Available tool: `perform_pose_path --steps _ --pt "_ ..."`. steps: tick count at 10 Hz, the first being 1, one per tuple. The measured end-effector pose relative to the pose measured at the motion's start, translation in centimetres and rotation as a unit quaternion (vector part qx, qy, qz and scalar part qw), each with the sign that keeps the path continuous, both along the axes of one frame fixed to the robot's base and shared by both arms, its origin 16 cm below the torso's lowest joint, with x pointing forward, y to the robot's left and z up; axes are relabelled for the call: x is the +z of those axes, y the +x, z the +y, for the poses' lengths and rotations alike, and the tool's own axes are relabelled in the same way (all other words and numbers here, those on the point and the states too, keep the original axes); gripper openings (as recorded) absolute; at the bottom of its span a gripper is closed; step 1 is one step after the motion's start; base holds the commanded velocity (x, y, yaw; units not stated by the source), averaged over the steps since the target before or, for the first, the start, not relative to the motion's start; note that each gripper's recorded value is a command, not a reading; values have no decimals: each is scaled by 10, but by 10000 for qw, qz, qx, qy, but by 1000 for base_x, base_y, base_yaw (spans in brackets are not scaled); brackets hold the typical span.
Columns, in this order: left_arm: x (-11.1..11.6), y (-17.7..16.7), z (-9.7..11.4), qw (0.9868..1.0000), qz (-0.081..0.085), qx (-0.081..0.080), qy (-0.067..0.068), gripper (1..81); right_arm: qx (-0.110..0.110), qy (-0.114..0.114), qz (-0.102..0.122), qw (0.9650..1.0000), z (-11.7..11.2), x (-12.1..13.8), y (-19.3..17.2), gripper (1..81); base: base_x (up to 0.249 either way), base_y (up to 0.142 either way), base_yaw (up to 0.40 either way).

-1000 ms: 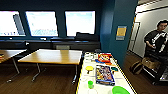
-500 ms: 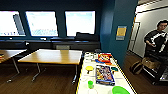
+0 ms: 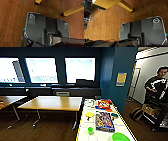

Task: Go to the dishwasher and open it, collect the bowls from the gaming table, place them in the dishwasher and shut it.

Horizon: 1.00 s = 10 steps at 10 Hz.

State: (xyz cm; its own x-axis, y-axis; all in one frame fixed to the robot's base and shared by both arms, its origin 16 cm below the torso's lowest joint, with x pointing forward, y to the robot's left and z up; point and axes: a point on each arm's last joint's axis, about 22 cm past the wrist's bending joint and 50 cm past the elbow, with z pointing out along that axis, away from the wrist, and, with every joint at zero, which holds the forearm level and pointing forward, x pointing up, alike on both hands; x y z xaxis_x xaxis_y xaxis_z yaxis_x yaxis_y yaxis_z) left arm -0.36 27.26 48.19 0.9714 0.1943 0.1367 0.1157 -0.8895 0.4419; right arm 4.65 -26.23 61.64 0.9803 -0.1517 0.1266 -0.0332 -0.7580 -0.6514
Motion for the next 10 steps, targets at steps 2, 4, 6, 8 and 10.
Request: perform_pose_path --steps 2,4,6,8,10 --pt "-1 -16 -3 9997 227 -1 -24 811 -152 31 191 9997 -29 36 -4 811 0 0 0" --pt "-2 -15 -5 9996 270 6 -43 811 -320 114 19 9994 -45 74 23 811 0 0 0" --pt "1 -10 -9 9997 238 12 -105 811 -461 129 -90 9988 -60 108 42 811 0 0 0" --pt "14 -8 -9 9994 223 21 -247 811 -589 100 -277 9978 -75 134 68 811 0 0 0" --pt "35 5 2 9992 53 96 -382 811 -753 30 -477 9960 -93 157 98 811 0 0 0"
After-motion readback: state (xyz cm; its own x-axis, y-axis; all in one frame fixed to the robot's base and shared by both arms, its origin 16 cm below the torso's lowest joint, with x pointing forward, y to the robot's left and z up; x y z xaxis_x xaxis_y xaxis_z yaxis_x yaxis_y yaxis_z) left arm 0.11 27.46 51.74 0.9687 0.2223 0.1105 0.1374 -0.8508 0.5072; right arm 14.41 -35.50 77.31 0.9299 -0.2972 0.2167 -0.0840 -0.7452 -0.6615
